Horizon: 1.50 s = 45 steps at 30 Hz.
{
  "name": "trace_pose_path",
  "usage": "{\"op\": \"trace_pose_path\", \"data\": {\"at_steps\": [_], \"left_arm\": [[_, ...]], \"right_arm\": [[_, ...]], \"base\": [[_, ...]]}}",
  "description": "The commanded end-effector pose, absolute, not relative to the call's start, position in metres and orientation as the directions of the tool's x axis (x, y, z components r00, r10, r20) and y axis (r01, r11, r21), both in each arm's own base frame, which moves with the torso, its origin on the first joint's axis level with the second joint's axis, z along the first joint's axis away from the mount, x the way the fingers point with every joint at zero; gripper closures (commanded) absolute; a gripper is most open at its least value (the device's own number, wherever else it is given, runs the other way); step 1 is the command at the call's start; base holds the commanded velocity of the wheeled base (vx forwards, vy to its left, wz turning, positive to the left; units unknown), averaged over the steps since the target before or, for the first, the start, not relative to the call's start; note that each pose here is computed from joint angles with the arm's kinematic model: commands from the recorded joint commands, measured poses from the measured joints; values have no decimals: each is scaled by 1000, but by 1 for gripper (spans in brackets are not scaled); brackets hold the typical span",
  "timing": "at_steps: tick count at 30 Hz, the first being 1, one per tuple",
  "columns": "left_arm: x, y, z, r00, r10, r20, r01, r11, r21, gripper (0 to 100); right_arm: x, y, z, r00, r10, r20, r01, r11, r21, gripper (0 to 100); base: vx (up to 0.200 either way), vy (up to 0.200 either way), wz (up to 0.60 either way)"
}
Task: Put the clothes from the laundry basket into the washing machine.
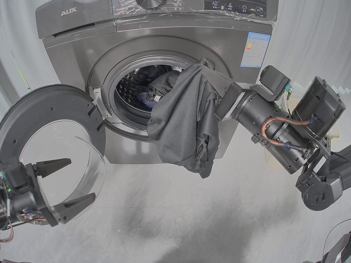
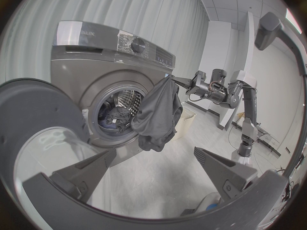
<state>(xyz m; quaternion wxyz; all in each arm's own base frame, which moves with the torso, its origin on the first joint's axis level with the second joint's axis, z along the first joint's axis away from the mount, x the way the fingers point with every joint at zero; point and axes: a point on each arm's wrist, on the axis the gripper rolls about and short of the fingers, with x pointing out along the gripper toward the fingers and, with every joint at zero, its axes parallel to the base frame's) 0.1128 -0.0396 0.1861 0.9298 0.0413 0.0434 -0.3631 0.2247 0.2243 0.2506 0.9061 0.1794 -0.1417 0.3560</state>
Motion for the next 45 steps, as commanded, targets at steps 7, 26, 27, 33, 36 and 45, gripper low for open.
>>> {"op": "trace_pose_path", "data": {"at_steps": [7,26,27,33,36,45], "left_arm": [[207,-107,151,665,-714,-218,728,685,-22,0],[251,-148,128,708,-690,-151,697,717,-10,0],[253,-150,126,718,-681,-145,688,726,-5,0],[267,-158,120,742,-658,-127,664,748,4,0],[271,-160,123,744,-659,-109,664,748,3,0],[280,-166,115,741,-661,-120,666,746,-1,0]], "right_arm": [[243,240,246,706,585,398,-694,684,226,100],[257,249,241,706,573,415,-690,689,221,100],[257,249,241,707,574,414,-689,690,221,100],[258,249,240,707,574,414,-689,690,221,100],[257,250,239,706,577,411,-691,688,221,100],[257,250,240,706,575,412,-691,688,223,100]], "base": [[0,0,0],[0,0,0],[0,0,0],[0,0,0],[0,0,0],[0,0,0]]}}
